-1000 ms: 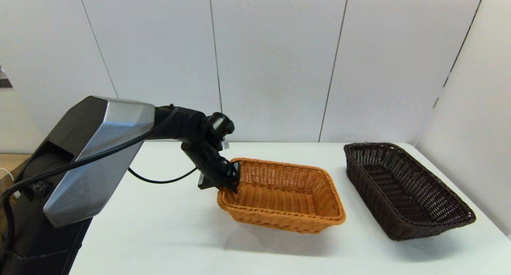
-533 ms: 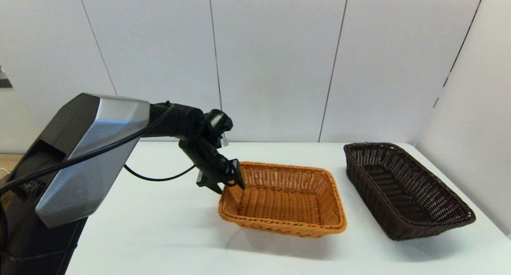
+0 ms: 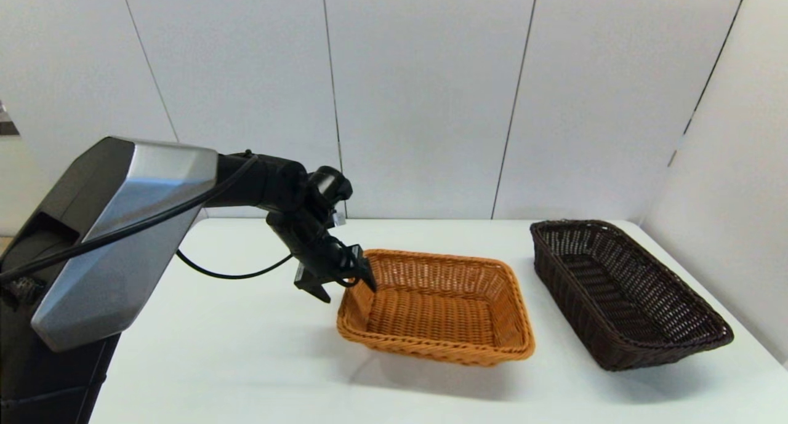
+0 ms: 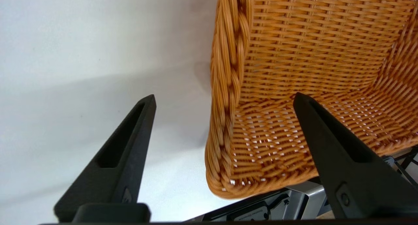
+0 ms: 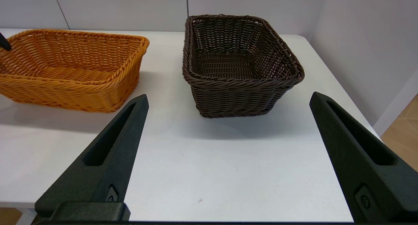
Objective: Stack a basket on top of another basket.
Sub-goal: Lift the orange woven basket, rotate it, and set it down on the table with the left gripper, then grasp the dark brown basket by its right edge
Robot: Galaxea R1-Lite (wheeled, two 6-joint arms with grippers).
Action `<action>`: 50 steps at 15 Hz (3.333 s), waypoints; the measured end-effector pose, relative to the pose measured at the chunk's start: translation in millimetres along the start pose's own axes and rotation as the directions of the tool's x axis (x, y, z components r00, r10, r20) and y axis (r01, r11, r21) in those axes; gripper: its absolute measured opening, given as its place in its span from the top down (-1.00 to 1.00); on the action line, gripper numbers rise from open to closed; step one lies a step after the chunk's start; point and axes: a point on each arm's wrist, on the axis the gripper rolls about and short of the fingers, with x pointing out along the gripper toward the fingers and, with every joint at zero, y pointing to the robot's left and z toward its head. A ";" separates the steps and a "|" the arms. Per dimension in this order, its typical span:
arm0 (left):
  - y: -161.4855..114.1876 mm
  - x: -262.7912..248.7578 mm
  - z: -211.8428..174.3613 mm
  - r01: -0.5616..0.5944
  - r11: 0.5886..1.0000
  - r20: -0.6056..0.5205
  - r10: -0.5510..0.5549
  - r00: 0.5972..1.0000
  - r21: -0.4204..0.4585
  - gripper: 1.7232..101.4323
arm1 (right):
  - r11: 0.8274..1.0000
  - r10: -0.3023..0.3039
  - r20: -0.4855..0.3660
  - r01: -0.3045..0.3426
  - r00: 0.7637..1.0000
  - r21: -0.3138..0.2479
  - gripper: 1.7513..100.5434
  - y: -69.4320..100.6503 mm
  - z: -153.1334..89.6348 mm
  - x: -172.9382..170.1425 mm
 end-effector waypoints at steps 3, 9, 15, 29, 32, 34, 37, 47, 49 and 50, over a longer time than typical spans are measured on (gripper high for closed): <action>0.1 -3.9 -3.4 -0.003 1.000 -0.003 0.003 1.000 -0.003 -0.76 | 1.000 0.000 0.000 0.000 1.000 0.000 -0.95 0.0 0.0 0.0; -5.5 2.1 -19.7 -0.020 1.000 -0.051 0.020 0.998 0.012 -0.85 | 1.000 0.000 0.000 0.000 1.000 0.000 -0.95 0.0 0.0 0.0; -19.2 3.0 -36.9 -0.022 0.999 -0.084 0.026 0.996 0.044 -0.89 | 1.000 0.000 0.000 0.000 1.000 0.000 -0.95 0.0 0.0 0.0; -10.8 -117.9 -63.6 -0.074 0.994 0.122 0.063 0.990 0.086 -0.91 | 1.000 0.000 -0.001 0.000 1.000 0.000 -0.95 0.0 -0.2 0.0; 1.2 -171.9 -89.7 -0.140 0.987 0.220 0.120 0.968 0.078 -0.92 | 1.000 0.000 -0.001 0.000 1.000 0.000 -0.95 0.0 -0.2 0.0; 8.5 -210.1 -117.6 -0.144 0.987 0.286 0.118 0.951 0.073 -0.92 | 1.000 0.000 -0.001 0.000 1.000 0.000 -0.95 0.0 -0.1 0.0; 20.7 -256.4 -171.0 -0.142 0.987 0.400 0.102 0.911 0.070 -0.92 | 1.000 0.000 0.001 0.000 1.000 0.000 -0.95 0.0 0.1 0.0; 90.5 -279.5 -349.2 -0.131 0.991 0.641 0.109 0.759 -0.013 -0.93 | 1.000 0.002 0.004 -0.002 1.000 0.001 -0.95 0.0 0.1 0.1; 101.1 -269.7 -380.5 -0.132 0.991 0.675 0.120 0.728 -0.033 -0.93 | 1.000 0.002 0.005 -0.002 1.000 0.001 -0.95 0.0 0.2 0.1; 105.8 -263.1 -393.6 -0.136 0.990 0.686 0.126 0.717 -0.040 -0.93 | 1.000 0.002 0.004 -0.002 1.000 0.001 -0.95 0.0 0.2 0.1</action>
